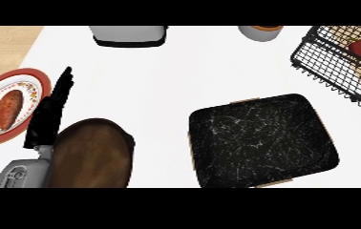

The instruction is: Pick the bell pepper from the tray and place it in the tiered basket

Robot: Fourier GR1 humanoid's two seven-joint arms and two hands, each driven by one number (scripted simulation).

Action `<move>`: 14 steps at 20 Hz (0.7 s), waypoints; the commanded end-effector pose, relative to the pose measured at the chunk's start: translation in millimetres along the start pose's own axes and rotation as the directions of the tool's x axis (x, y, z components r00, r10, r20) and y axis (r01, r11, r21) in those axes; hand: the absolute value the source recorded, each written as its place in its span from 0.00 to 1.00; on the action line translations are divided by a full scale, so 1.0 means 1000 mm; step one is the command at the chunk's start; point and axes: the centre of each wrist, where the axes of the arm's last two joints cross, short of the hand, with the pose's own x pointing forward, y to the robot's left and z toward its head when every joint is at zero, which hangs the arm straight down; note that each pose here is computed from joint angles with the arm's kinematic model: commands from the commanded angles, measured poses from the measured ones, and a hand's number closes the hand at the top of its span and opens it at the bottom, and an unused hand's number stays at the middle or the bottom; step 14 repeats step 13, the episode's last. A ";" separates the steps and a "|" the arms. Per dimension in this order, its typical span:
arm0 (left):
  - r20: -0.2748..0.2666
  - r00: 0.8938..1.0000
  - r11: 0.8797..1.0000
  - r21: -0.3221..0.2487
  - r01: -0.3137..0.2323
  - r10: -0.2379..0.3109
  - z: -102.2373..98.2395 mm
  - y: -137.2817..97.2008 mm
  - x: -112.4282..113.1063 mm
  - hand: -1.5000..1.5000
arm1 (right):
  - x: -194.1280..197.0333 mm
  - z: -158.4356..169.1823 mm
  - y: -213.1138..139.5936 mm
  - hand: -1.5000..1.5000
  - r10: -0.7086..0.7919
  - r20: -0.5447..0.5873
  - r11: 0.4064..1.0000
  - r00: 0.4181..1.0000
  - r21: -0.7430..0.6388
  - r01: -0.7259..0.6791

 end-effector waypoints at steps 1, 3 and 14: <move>-0.025 1.000 1.000 0.020 -0.002 0.002 0.000 0.008 0.005 0.50 | 0.000 -0.006 -0.013 0.00 -0.068 -0.104 0.997 0.992 0.022 0.070; -0.037 0.999 1.000 0.032 0.000 0.001 0.000 -0.001 0.004 0.50 | -0.021 -0.016 -0.026 0.00 -0.077 -0.109 0.996 0.991 0.044 0.082; -0.061 0.998 0.998 0.068 0.003 0.001 0.008 0.019 -0.001 0.50 | -0.097 -0.024 -0.074 0.00 -0.194 -0.059 0.977 0.979 0.081 0.199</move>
